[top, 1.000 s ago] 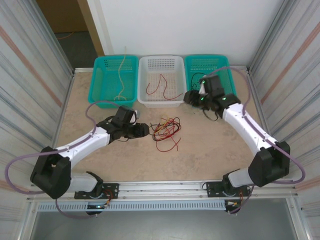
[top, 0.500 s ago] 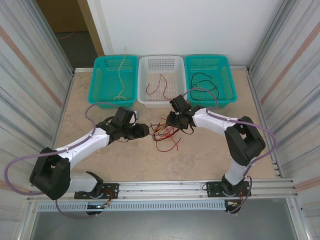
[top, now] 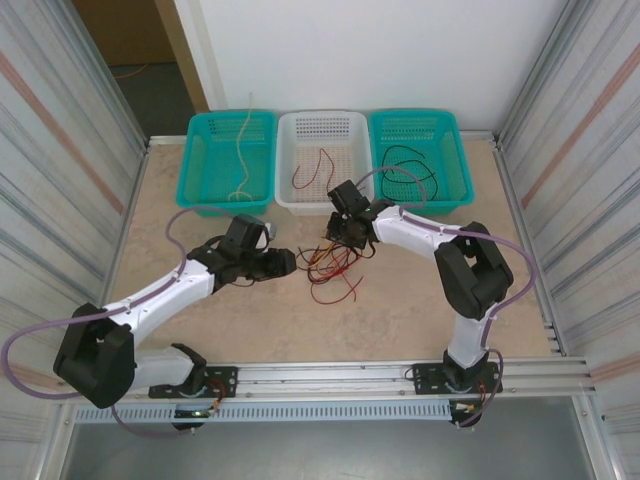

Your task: Untangle the cables

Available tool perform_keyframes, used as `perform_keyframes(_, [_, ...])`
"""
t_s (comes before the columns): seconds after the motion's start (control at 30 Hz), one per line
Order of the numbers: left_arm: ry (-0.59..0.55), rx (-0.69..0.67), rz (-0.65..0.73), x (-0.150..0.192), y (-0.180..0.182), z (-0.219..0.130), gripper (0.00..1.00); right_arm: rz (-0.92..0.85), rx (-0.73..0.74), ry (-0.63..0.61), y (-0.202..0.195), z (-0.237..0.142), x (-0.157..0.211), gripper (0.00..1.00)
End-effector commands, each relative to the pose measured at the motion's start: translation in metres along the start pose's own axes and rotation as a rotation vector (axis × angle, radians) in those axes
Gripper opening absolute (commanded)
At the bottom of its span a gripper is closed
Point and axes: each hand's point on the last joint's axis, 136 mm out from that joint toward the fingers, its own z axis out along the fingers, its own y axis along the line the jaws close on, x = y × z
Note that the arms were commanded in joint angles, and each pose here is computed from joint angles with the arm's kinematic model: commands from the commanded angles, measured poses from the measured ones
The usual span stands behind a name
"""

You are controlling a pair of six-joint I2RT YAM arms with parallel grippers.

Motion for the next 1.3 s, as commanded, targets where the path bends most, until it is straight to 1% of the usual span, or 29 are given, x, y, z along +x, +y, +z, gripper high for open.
perform_keyframes(0.0, [-0.004, 0.012, 0.01, 0.0, 0.0, -0.001, 0.5, -0.002, 0.031, 0.007, -0.002, 0.003, 0.003, 0.1])
perform_keyframes(0.07, [0.001, 0.024, 0.016, 0.001, -0.002, 0.0, 0.51, -0.024, -0.004, 0.0, 0.007, -0.002, 0.003, 0.01])
perform_keyframes(0.1, [0.0, 0.03, 0.018, 0.0, -0.003, 0.0, 0.52, -0.039, -0.022, -0.008, 0.012, -0.006, 0.003, 0.0])
perform_keyframes(0.23, [-0.018, 0.077, 0.034, -0.003, -0.011, 0.0, 0.53, -0.114, -0.098, -0.073, 0.035, -0.04, 0.003, 0.0])
perform_keyframes(0.3, [-0.033, 0.124, 0.042, -0.008, -0.021, -0.001, 0.47, -0.142, -0.149, -0.102, 0.045, -0.061, 0.004, 0.0])
perform_keyframes(0.37, [-0.055, 0.195, 0.062, -0.012, -0.036, -0.003, 0.46, -0.164, -0.2, -0.124, 0.055, -0.081, 0.006, 0.0])
perform_keyframes(0.47, [-0.097, 0.267, 0.125, -0.015, -0.061, -0.006, 0.48, -0.176, -0.254, -0.158, 0.063, -0.11, 0.006, 0.0])
perform_keyframes(0.57, [-0.134, 0.287, 0.188, -0.02, -0.077, -0.008, 0.48, -0.163, -0.306, -0.172, 0.068, -0.13, 0.006, 0.0])
perform_keyframes(0.7, [-0.158, 0.267, 0.21, -0.027, -0.08, -0.006, 0.48, -0.16, -0.344, -0.165, 0.073, -0.141, 0.008, 0.0])
perform_keyframes(0.83, [-0.156, 0.288, 0.229, -0.029, -0.086, -0.005, 0.46, -0.159, -0.356, -0.166, 0.074, -0.146, 0.009, 0.0])
perform_keyframes(1.0, [-0.163, 0.285, 0.23, -0.029, -0.085, -0.008, 0.44, -0.16, -0.373, -0.167, 0.077, -0.151, 0.009, 0.0])
perform_keyframes(1.03, [-0.165, 0.285, 0.235, -0.029, -0.086, -0.011, 0.44, -0.159, -0.372, -0.166, 0.076, -0.151, 0.009, 0.0])
perform_keyframes(1.13, [-0.204, 0.263, 0.274, -0.032, -0.086, -0.028, 0.53, -0.167, -0.371, -0.173, 0.076, -0.154, 0.008, 0.0])
perform_keyframes(1.2, [-0.258, 0.243, 0.31, -0.035, -0.084, -0.046, 0.59, -0.189, -0.391, -0.178, 0.081, -0.162, 0.007, 0.0])
perform_keyframes(1.27, [-0.303, 0.242, 0.36, -0.037, -0.086, -0.061, 0.62, -0.216, -0.419, -0.194, 0.089, -0.174, 0.006, 0.0])
